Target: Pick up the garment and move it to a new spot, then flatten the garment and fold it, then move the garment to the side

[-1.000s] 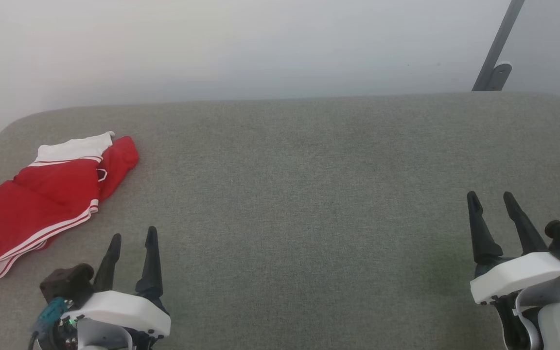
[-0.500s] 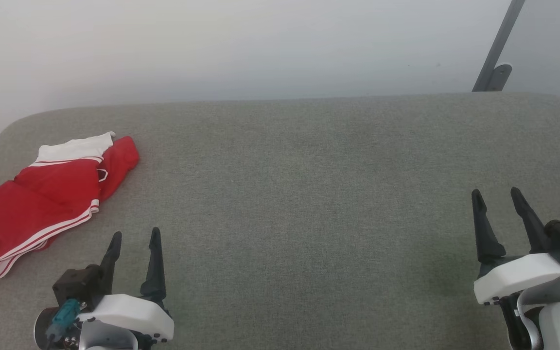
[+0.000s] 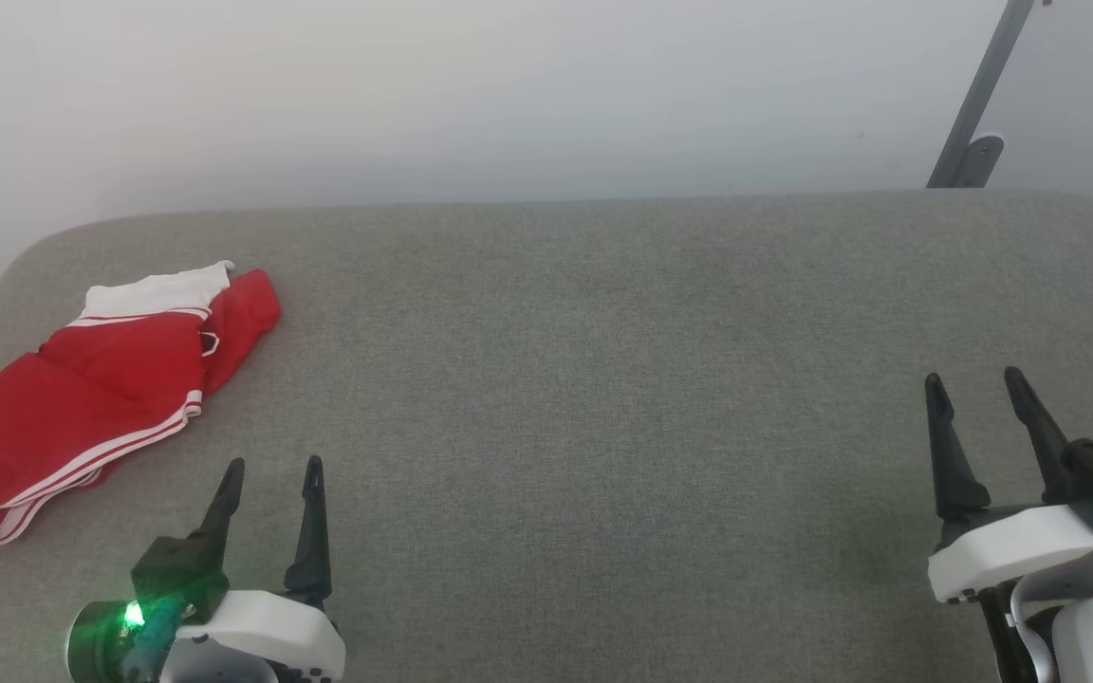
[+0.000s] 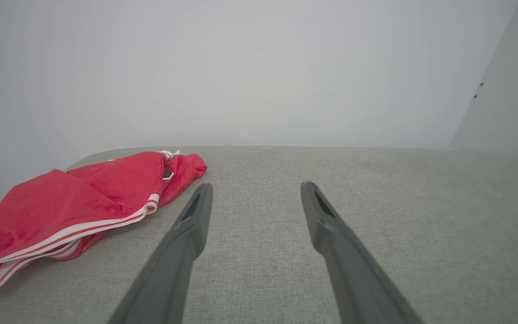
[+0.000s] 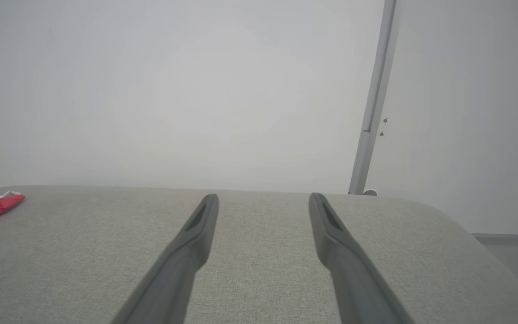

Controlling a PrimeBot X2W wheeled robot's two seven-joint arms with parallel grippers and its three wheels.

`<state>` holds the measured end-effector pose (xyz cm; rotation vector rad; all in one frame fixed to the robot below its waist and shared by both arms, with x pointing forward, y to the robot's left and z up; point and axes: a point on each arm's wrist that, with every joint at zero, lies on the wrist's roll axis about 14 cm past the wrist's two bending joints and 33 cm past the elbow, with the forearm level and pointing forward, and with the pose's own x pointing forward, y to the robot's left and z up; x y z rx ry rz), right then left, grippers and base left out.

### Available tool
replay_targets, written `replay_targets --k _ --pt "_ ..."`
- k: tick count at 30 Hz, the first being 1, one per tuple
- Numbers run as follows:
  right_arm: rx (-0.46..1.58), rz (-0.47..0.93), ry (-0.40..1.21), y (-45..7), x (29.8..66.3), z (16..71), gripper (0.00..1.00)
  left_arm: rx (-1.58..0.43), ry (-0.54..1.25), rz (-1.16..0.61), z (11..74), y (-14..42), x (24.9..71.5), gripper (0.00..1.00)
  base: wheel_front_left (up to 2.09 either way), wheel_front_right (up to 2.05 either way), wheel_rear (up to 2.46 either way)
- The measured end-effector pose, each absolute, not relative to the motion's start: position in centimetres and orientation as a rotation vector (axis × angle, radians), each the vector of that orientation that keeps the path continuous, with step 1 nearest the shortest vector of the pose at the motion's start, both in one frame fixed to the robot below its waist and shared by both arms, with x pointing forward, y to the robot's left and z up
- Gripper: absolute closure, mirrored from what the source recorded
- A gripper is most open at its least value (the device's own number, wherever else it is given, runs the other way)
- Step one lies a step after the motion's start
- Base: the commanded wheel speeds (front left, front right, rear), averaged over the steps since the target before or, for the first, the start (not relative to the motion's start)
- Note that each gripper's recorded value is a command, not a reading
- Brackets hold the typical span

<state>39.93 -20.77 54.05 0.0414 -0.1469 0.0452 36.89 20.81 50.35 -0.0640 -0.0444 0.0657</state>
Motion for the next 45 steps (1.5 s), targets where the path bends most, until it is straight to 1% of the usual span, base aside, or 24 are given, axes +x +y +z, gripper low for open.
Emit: replay_targets --k 23,37,40,45 --pt "-0.055 0.040 -0.139 -21.1 39.7 53.2 0.00 0.052 -0.040 0.052 49.5 20.7 36.2 0.00 0.00 0.00 0.00" --pt "-0.017 0.034 -0.143 -21.0 39.9 53.1 0.00 0.012 -0.030 0.064 49.1 21.2 36.1 0.00 0.00 0.00 0.00" --pt "-0.009 0.050 -0.137 -20.3 40.3 52.9 0.00 -0.002 -0.029 0.076 49.1 21.6 36.1 0.00 0.00 0.00 0.00" --pt "-0.001 0.115 -0.122 -18.0 41.3 52.3 0.00 -0.020 -0.030 0.115 49.1 22.7 35.5 0.00 0.00 0.00 0.00"
